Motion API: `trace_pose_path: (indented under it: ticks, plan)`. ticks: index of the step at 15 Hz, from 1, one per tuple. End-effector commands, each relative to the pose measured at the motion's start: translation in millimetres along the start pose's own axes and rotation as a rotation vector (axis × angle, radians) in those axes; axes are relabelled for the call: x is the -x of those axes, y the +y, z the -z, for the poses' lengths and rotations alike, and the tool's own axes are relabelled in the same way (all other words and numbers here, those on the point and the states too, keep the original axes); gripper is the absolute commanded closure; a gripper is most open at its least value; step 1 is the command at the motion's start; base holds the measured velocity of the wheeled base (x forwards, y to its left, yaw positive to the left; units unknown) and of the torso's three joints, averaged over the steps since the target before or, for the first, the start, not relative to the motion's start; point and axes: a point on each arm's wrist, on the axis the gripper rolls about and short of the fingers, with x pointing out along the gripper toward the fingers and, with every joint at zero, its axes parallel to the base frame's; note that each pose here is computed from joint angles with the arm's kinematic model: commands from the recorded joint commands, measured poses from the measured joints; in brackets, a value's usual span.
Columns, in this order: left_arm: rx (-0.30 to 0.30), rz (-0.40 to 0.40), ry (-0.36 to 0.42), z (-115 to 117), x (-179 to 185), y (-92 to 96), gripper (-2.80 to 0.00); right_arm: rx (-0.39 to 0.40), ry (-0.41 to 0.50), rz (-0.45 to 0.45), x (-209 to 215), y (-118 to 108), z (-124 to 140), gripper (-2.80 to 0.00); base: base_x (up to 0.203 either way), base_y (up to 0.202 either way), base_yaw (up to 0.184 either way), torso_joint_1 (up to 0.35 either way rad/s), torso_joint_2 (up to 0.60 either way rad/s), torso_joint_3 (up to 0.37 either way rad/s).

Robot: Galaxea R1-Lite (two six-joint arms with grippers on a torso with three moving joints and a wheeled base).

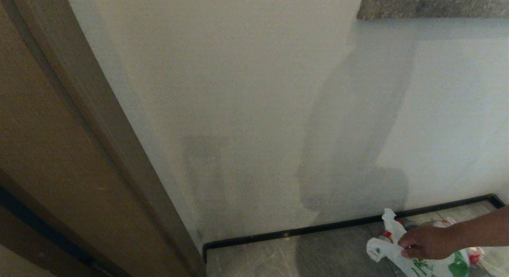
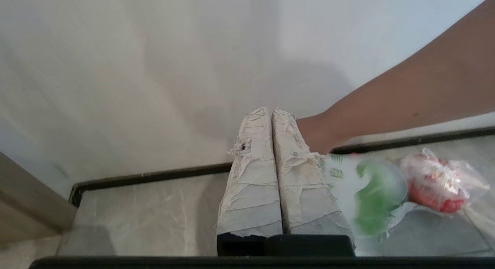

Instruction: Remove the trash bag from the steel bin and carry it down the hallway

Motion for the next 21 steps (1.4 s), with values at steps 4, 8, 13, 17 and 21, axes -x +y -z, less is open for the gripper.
trace_pose_path:
  ticks: [4,8,13,17,21]
  plan:
    - [-0.001,0.0,-0.001,-0.1,0.0,0.0,0.0,0.0,0.001,0.0,-0.1,0.0,-0.1,0.0,0.0,0.0,0.0,0.002,0.0,0.193]
    - [-0.001,0.0,-0.001,-0.1,0.0,0.0,0.0,0.0,0.001,0.0,-0.1,0.0,-0.1,0.0,0.0,0.0,0.0,0.002,0.0,0.045]
    - [-0.004,0.001,-0.001,-0.1,0.0,0.0,0.0,0.0,0.001,0.0,-0.1,0.0,-0.1,0.0,0.0,0.0,0.0,0.0,0.0,0.0]
    - [-0.004,0.001,-0.001,-0.1,0.0,0.0,0.0,0.0,0.001,0.0,-0.1,0.0,-0.1,0.0,0.0,0.0,0.0,0.0,0.0,0.0]
    - [-0.003,0.001,-0.001,-0.1,0.0,0.0,0.0,0.0,0.001,0.0,-0.1,0.0,-0.1,0.0,0.0,0.0,0.0,0.0,0.0,0.0]
